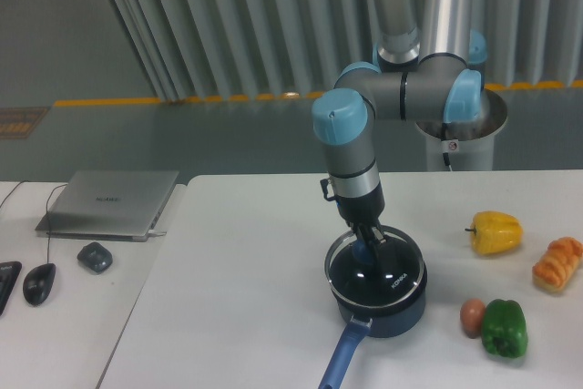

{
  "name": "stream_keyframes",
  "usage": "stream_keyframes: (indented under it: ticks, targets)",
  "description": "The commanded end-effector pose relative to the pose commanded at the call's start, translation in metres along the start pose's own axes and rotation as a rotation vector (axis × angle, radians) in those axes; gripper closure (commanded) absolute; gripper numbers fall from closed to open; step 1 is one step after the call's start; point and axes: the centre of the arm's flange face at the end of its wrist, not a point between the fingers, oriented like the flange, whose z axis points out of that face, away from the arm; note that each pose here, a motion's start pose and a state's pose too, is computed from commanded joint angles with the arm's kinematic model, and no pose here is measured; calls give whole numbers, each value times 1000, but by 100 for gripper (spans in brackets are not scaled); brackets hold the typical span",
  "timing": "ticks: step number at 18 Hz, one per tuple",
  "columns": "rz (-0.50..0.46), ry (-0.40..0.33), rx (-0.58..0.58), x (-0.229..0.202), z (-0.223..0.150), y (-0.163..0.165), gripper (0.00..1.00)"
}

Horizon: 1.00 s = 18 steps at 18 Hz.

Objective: Open the lid
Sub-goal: 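Lift the glass lid up off the saucepan by its knob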

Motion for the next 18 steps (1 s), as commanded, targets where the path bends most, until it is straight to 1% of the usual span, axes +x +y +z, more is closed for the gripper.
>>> stream_keyframes:
  ticks: [2, 4, 7, 13, 14, 18]
  targets:
    - [-5, 15, 32, 1, -6, 0, 42]
    - [-10, 12, 43, 0, -11, 3, 42]
    - [-20, 9, 46, 1, -16, 4, 42]
    - [-32, 7, 44, -1, -35, 17, 42]
    - [-33, 17, 42, -1, -34, 18, 42]
    - [-39, 13, 50, -2, -41, 22, 42]
